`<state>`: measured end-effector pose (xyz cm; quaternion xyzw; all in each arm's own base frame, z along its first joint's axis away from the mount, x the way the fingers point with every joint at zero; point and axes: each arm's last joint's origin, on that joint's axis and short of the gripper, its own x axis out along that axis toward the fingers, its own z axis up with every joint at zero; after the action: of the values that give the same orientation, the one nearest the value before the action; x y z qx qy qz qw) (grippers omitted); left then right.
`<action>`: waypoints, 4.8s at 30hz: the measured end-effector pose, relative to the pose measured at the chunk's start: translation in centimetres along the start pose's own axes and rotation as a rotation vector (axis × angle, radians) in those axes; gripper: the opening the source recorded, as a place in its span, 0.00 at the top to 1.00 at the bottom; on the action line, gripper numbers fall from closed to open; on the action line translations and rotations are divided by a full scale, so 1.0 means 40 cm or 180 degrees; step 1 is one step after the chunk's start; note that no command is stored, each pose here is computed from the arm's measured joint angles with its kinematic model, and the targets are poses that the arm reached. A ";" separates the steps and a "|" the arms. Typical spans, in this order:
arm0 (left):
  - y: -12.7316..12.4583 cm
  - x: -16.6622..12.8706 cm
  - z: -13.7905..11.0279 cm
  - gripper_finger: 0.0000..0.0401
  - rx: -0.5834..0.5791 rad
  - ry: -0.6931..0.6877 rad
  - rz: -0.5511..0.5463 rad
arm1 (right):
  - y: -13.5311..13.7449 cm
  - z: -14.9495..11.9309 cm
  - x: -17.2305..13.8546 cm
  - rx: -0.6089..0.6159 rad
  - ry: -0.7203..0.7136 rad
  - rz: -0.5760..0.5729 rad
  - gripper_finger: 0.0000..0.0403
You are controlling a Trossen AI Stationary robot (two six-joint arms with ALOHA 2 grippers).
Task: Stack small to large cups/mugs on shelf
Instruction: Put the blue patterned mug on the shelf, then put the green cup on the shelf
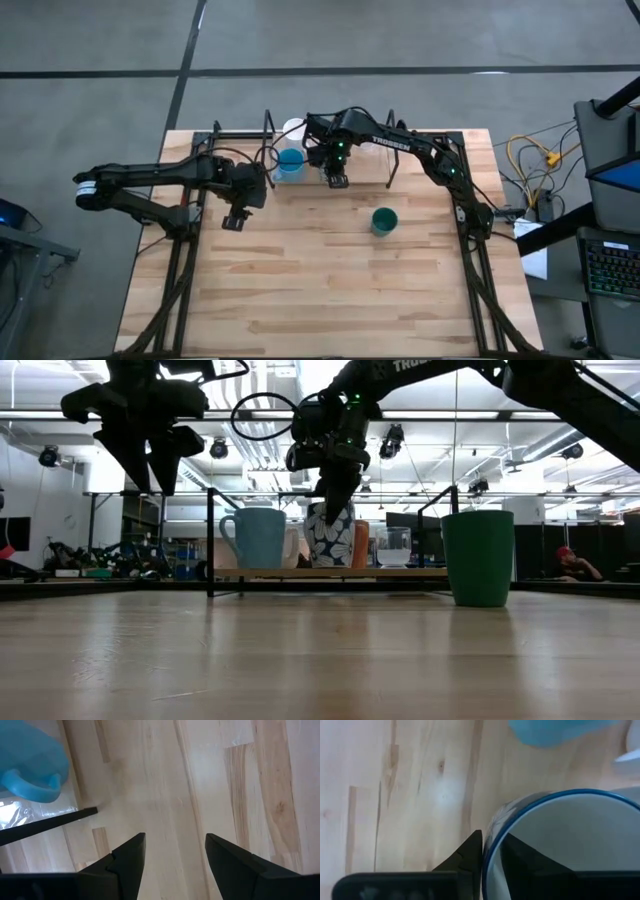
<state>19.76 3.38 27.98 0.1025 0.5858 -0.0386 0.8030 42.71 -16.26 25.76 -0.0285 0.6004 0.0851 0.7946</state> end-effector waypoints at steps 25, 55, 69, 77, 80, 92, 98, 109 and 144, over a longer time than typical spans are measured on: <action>0.004 0.000 -0.002 0.52 -0.0078 0.0062 0.0130 | 0.085 0.006 -0.189 0.0422 -0.0122 -0.0214 0.69; -0.002 -0.057 -0.030 0.52 -0.0191 -0.0325 0.0476 | 0.461 -0.262 -0.157 0.1232 0.0898 -0.0017 0.37; 0.090 0.039 0.260 0.52 0.0869 -0.0533 0.0375 | 0.625 -0.470 -0.281 0.1439 -0.0231 0.0009 0.35; 0.036 0.104 0.478 0.52 0.2107 -0.0642 0.0356 | 0.648 -0.535 -0.267 0.1331 -0.0381 0.0060 0.34; -0.014 0.115 0.541 0.52 0.2595 -0.0713 0.0355 | 0.647 -0.545 -0.247 0.1320 -0.0339 0.0050 0.35; 0.027 0.176 0.670 0.52 0.3200 -0.0300 0.1101 | 0.645 -0.564 -0.205 0.1232 -0.0137 0.0033 0.33; 0.074 0.177 0.690 0.52 0.3072 -0.0797 0.0708 | 0.646 -0.559 -0.230 0.1109 -0.0245 0.0068 0.33; 0.034 0.244 0.699 0.52 0.3333 -0.0841 0.0363 | 0.648 -0.547 -0.262 0.0942 -0.0404 0.0091 0.33; 0.047 0.371 0.677 0.96 0.3320 -0.0363 0.0145 | 0.647 -0.549 -0.241 0.0919 -0.0380 0.0072 0.32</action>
<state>49.99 0.39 22.07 0.4992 0.4417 -0.3131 0.6766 14.90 4.98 30.38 0.0980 0.5584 0.0084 0.8237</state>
